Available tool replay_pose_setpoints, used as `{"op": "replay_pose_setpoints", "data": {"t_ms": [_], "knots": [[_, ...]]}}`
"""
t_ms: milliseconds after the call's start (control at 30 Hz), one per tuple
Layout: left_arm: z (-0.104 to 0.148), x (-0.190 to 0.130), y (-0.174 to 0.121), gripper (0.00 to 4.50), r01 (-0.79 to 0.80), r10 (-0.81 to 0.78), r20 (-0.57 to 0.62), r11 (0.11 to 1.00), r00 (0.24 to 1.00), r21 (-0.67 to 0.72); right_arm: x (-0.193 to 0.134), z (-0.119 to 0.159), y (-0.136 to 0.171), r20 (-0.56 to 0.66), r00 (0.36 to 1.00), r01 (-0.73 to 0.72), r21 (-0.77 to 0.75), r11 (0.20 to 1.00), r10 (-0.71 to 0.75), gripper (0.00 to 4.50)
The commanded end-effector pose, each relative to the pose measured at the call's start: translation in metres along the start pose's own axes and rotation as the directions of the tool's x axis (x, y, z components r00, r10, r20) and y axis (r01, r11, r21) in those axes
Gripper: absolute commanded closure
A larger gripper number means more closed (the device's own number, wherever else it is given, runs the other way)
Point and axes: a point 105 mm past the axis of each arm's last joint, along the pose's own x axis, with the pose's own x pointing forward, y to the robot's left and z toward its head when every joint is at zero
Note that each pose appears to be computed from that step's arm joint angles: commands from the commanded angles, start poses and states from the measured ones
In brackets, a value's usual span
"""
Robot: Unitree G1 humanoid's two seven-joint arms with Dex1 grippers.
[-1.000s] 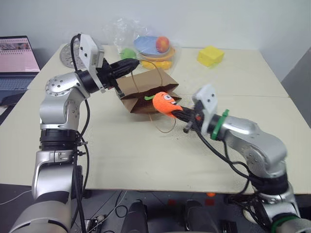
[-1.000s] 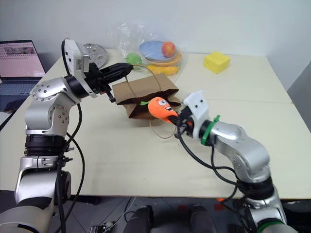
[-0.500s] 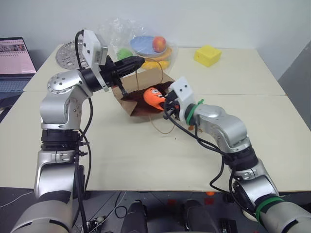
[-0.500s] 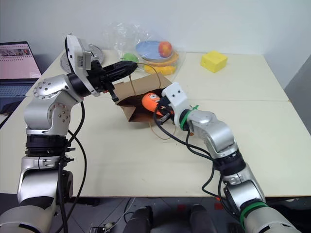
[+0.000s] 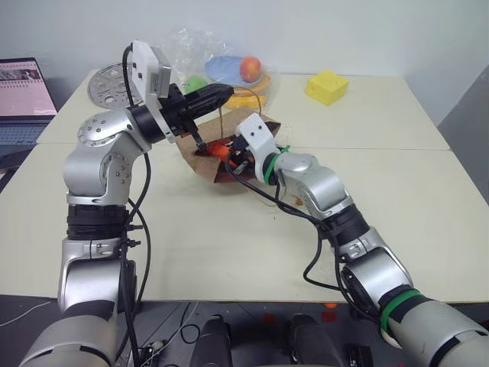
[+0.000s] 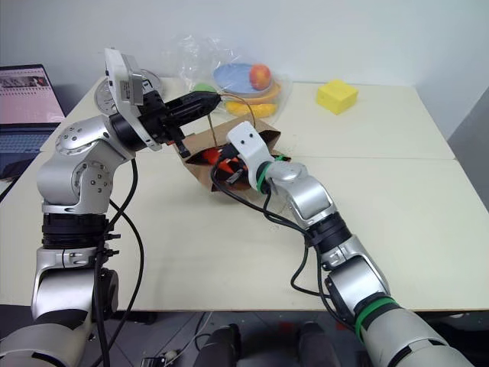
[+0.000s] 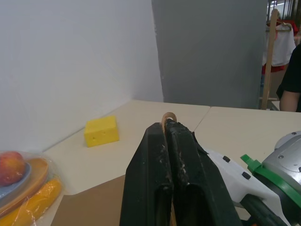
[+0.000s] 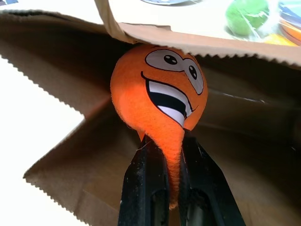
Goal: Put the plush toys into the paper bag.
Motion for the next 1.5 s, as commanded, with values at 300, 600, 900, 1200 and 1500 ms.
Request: {"op": "replay_pose_setpoints", "data": {"t_ms": [300, 600, 900, 1200, 1500], "knots": [[0.014, -0.006, 0.004, 4.5, -0.016, 0.014, 0.037, 0.999, 0.999, 0.048, -0.012, 0.014, -0.012, 0.097, 0.995, 0.003, 0.003, 1.0, -0.003, 1.51], [0.01, -0.004, 0.003, 4.5, -0.023, 0.021, 0.036, 0.998, 0.999, 0.051, -0.082, 0.023, -0.014, 0.149, 0.989, -0.004, 0.005, 1.0, 0.003, 0.03], [0.01, -0.003, 0.002, 4.5, -0.018, 0.017, 0.028, 0.998, 0.999, 0.054, -0.137, -0.048, -0.054, 0.023, 0.95, 0.31, 0.031, 0.95, -0.31, 0.03], [0.012, 0.003, 0.0, 4.5, 0.005, -0.006, 0.018, 0.998, 1.0, 0.07, -0.123, -0.096, -0.061, -0.06, 0.919, 0.393, 0.216, 0.894, -0.39, 0.03], [0.014, 0.001, 0.001, 4.5, 0.003, -0.004, 0.01, 0.997, 1.0, 0.075, -0.117, -0.101, -0.061, -0.06, 0.919, 0.393, 0.185, 0.901, -0.389, 0.58]]}}
